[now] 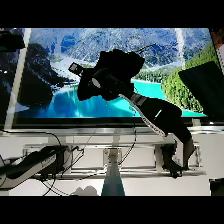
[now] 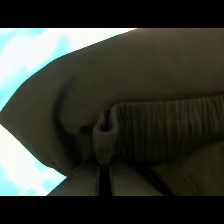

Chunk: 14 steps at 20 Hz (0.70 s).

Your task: Fold the clothes and pants, and hang the long-sleeved shirts on hangers.

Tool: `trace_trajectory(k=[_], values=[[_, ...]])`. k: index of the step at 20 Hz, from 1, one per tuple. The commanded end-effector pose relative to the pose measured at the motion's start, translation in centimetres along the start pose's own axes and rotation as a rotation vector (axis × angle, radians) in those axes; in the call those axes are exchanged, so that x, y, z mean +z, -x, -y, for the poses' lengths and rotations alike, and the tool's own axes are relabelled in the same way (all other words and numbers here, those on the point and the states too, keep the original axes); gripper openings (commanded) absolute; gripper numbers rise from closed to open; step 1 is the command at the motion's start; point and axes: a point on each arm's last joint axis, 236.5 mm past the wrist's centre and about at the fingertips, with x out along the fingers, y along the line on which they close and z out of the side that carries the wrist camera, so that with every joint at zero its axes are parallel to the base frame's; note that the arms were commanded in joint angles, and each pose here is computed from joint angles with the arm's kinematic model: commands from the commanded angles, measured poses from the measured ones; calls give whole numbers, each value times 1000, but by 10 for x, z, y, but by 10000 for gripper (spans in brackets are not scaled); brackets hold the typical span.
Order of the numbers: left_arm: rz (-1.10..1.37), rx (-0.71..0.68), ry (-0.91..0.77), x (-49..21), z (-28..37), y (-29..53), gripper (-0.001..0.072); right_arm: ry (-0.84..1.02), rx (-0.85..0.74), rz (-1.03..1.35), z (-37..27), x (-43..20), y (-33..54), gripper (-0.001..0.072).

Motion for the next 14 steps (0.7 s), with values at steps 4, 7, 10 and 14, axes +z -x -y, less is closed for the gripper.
trace_trajectory(k=[4,7,10,14], values=[[5,-20,5,1,3,1,9,-21,-143,-43,67,-8,62,19],[5,-12,-10,1,1,2,9,-195,-237,31,136,-9,134,20],[11,-11,-10,1,1,8,9,-342,-343,132,204,-21,222,19],[-64,16,33,-30,-16,21,8,-512,-498,202,271,-76,341,20]])
